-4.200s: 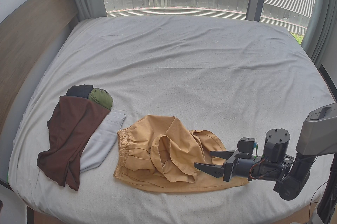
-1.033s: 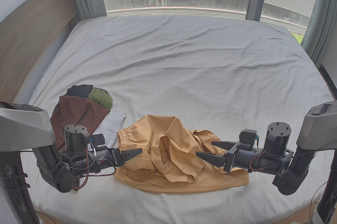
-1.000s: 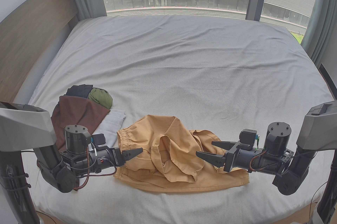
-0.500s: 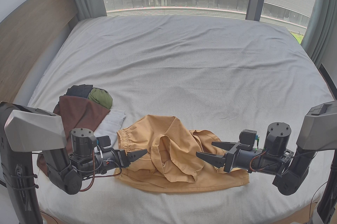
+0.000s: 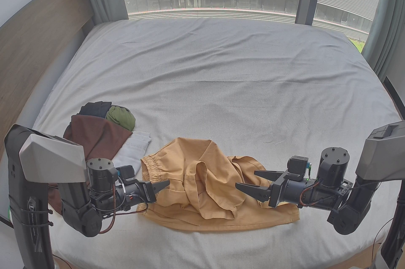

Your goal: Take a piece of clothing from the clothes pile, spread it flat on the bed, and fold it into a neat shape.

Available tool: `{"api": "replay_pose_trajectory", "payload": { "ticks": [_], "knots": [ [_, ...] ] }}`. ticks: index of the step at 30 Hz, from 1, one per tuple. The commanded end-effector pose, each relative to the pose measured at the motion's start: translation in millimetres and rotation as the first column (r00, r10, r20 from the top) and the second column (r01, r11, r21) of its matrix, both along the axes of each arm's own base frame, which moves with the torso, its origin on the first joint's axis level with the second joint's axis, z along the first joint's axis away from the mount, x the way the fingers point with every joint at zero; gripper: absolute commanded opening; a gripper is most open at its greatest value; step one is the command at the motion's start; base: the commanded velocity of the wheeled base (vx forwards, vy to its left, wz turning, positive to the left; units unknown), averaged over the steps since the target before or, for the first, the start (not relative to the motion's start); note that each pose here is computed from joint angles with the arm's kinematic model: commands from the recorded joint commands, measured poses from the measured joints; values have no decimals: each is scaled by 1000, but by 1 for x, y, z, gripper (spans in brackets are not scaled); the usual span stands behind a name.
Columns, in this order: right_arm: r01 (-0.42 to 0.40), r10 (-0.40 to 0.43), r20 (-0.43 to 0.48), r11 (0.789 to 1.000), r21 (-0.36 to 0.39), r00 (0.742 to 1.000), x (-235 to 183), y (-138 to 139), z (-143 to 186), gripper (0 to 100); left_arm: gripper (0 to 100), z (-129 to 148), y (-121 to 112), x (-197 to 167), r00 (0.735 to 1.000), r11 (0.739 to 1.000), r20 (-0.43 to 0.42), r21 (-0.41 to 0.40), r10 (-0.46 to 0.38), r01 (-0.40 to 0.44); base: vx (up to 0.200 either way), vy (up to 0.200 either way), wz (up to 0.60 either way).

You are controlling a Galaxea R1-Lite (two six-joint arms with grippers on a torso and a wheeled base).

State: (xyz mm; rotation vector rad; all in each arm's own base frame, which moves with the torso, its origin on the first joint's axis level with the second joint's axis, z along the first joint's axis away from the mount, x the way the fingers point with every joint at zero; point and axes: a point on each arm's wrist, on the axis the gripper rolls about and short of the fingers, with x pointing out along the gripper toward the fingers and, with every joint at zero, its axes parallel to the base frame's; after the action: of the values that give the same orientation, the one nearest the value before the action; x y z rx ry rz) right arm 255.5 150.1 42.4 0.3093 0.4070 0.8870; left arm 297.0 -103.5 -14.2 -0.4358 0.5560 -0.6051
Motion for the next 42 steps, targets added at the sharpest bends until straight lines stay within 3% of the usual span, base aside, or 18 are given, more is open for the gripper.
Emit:
{"api": "replay_pose_trajectory", "payload": {
  "ticks": [1, 13, 27, 29, 42],
  "knots": [
    [-1, 1, -3, 1000, -1, 1000, 0, 0, -1, 100, 0, 2, 1, -4, 1000, 1000, 3, -4, -3, 3, 0, 0, 0],
    [-18, 18, -7, 1000, -3, 1000, -3, 4, -2, 100, 0, 53, 1, -15, 995, 994, 97, -106, 14, -3, 0, 0, 0],
    [-41, 41, -11, 999, -1, 999, -12, 15, 0, 100, 0, 65, 4, -10, 991, 989, 127, -145, 38, -19, 0, 0, 0],
    [-34, 34, -29, 999, 11, 999, -11, 15, -1, 100, 0, 69, 3, -10, 992, 984, 116, -177, 47, -26, 0, 0, 0],
    [17, -12, -57, 996, 88, 998, 23, 42, -15, 100, 0, 67, 4, -9, 993, 984, 105, -179, 48, -28, 0, 0, 0]
  ]
}}
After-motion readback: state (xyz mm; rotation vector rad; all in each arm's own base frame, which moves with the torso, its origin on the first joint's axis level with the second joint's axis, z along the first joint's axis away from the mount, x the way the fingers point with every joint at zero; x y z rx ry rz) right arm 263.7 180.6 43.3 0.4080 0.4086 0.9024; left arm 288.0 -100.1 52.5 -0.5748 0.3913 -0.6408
